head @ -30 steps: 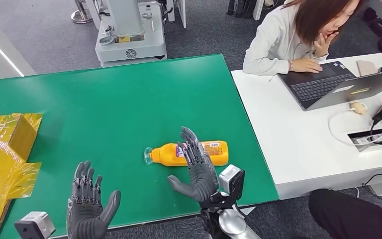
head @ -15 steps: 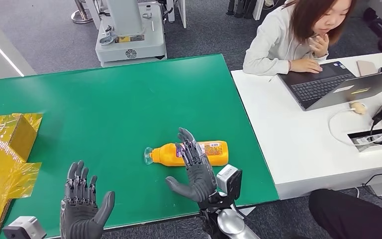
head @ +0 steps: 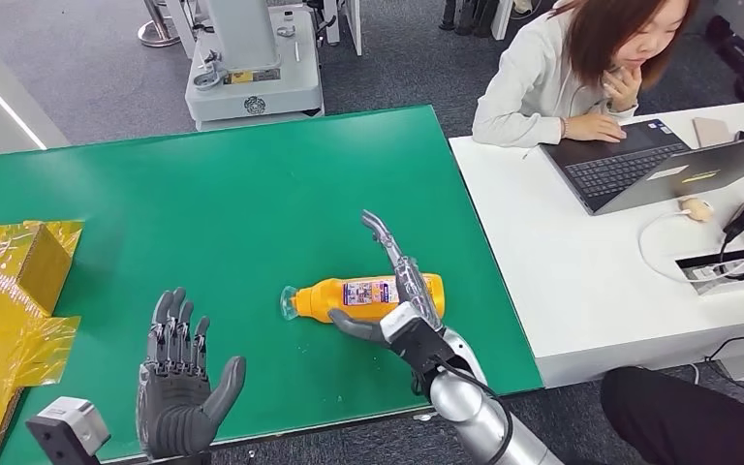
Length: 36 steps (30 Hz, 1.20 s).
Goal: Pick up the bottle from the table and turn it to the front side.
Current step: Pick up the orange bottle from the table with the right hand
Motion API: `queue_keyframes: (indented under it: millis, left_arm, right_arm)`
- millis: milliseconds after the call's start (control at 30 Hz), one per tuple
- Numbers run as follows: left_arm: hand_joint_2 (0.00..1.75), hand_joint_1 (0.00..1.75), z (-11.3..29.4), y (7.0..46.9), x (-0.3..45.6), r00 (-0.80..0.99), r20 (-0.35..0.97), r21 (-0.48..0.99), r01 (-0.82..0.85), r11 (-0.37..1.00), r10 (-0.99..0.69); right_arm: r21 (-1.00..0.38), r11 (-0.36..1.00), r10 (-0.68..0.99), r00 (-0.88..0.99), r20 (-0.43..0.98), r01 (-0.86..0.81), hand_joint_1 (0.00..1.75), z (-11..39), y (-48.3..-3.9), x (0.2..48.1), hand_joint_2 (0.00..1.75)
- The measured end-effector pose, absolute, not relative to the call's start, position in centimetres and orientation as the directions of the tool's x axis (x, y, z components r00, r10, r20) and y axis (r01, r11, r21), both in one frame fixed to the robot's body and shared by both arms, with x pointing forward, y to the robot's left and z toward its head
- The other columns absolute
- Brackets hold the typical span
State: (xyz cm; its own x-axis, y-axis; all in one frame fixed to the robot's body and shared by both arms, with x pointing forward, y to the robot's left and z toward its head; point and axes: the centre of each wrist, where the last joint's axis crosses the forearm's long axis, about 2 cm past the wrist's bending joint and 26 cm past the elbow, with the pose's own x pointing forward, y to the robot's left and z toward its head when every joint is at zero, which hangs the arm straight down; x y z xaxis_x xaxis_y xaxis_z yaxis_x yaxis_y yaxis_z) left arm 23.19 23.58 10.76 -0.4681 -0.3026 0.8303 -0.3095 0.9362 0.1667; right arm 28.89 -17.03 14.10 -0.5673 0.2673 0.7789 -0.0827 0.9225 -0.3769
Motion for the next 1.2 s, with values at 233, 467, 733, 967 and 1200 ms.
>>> queue_keyframes:
  millis: [233, 467, 733, 967, 1200]
  left_arm:
    - [1.75, 0.00, 10.8, 22.9, 24.5, -0.484, 0.828, 0.160, -0.277, 0.947, -0.281]
    - [1.75, 0.00, 10.6, 22.6, 24.7, -0.483, 0.831, 0.164, -0.262, 0.951, -0.276]
    - [1.75, 0.00, 10.7, 22.0, 25.8, -0.494, 0.836, 0.161, -0.192, 0.968, -0.237]
    - [1.75, 0.00, 11.0, 21.3, 26.9, -0.492, 0.847, 0.163, -0.123, 0.979, -0.202]
    - [1.75, 0.00, 11.0, 21.1, 27.2, -0.484, 0.853, 0.167, -0.106, 0.980, -0.197]
  right_arm:
    - [-0.531, 0.848, 0.432, -0.576, 0.694, -0.003, 0.00, 15.1, -18.7, 31.7, 1.75]
    - [-0.562, 0.827, 0.468, -0.558, 0.685, 0.004, 0.00, 14.9, -19.2, 32.2, 1.75]
    - [-0.755, 0.638, 0.647, -0.425, 0.633, -0.153, 0.00, 15.6, -19.5, 35.5, 1.75]
    - [-0.896, 0.212, 0.841, -0.394, 0.371, -0.391, 0.00, 17.4, -18.9, 40.2, 1.75]
    - [-0.914, 0.055, 0.886, -0.402, 0.230, -0.403, 0.00, 20.3, -19.1, 43.3, 1.75]
